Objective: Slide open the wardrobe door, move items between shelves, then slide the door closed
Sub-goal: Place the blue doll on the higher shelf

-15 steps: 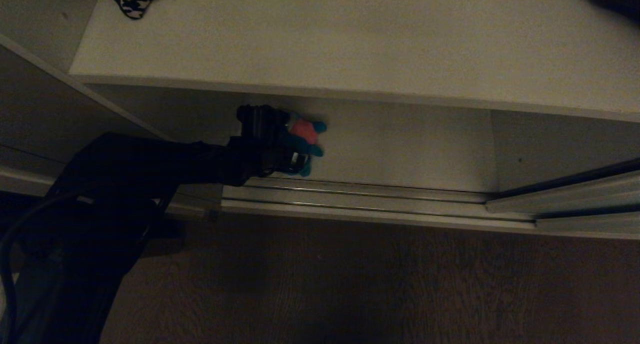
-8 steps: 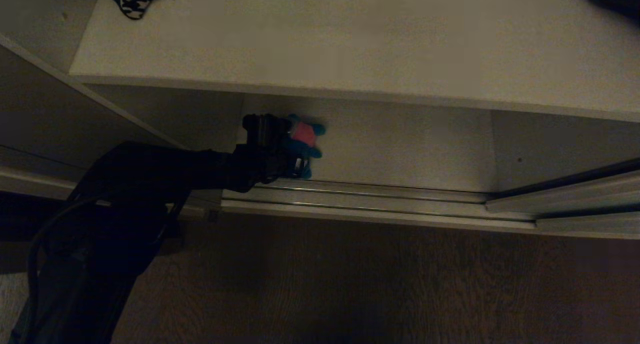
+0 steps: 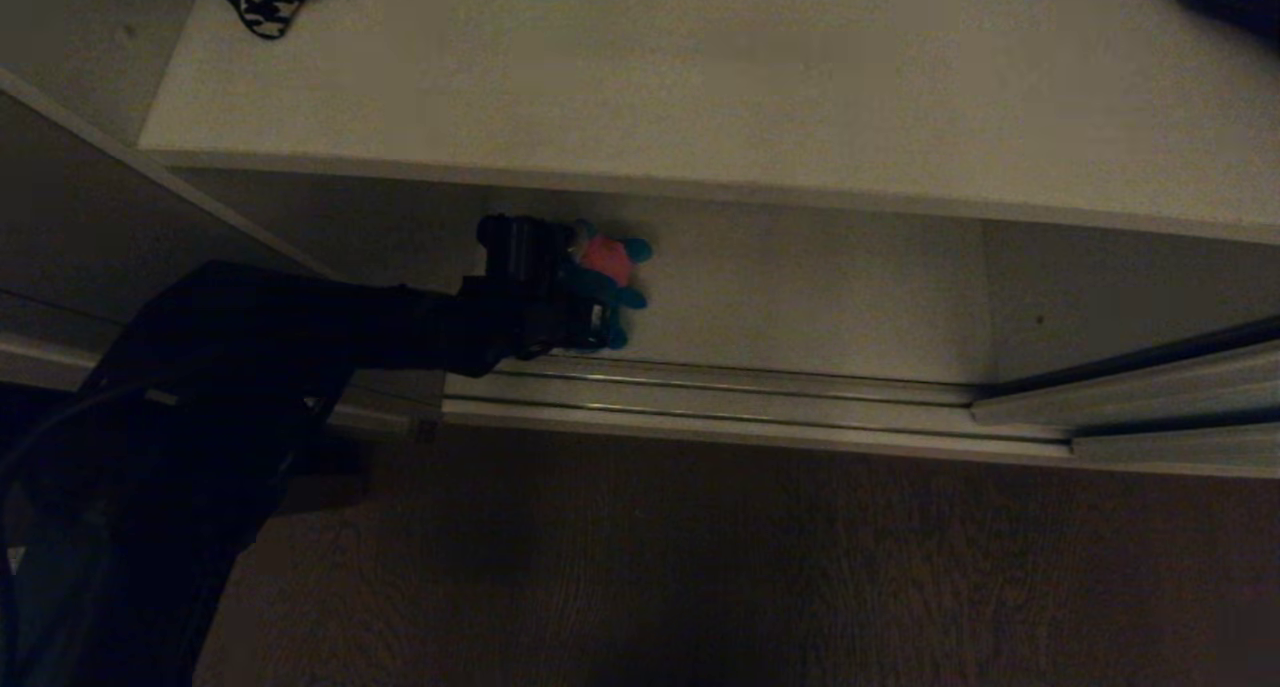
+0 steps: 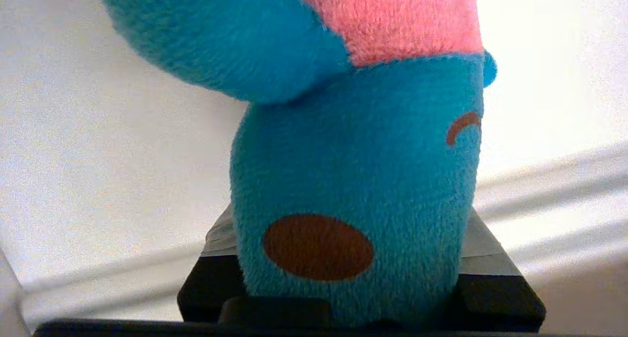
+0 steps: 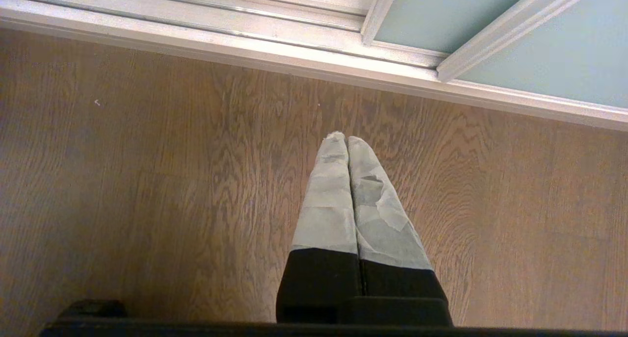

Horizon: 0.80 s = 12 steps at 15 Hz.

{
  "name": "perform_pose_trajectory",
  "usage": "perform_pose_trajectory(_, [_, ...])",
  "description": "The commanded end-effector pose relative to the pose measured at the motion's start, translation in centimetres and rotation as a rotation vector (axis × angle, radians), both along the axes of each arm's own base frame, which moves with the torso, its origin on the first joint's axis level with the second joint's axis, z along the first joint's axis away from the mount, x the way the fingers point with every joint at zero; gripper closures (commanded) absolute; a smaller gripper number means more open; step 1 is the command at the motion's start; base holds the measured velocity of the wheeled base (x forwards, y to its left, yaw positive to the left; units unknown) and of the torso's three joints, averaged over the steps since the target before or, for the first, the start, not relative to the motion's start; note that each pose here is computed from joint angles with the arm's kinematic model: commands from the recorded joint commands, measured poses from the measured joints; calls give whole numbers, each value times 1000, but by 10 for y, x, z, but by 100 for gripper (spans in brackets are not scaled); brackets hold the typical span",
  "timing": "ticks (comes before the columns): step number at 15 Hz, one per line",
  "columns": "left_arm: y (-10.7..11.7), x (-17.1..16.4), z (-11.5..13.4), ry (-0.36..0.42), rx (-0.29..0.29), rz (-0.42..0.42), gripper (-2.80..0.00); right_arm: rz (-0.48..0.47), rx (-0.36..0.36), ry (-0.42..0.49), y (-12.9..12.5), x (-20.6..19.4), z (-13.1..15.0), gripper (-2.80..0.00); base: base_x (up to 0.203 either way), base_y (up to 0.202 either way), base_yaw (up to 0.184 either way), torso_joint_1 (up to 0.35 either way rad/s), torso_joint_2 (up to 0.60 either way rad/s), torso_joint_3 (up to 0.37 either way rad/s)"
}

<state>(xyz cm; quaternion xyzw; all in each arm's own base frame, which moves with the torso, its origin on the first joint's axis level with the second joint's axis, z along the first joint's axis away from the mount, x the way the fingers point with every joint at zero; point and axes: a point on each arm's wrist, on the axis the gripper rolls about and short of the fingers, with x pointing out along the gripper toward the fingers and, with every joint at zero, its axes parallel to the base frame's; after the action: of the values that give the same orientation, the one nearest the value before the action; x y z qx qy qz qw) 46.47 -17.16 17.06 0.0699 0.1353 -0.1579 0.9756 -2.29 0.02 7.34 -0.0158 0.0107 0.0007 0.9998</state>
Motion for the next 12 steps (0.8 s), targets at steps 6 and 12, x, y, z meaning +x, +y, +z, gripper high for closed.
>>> perform_pose_trajectory(6, [-9, -109, 37, 107, -43, -89, 0, 0, -1, -1, 0, 0, 0, 0, 0, 0, 0, 0, 0, 0])
perform_pose_trajectory(12, [14, -232, 58, 162, -81, -187, 0, 0, -1, -2, 0, 0, 0, 0, 0, 0, 0, 0, 0, 0])
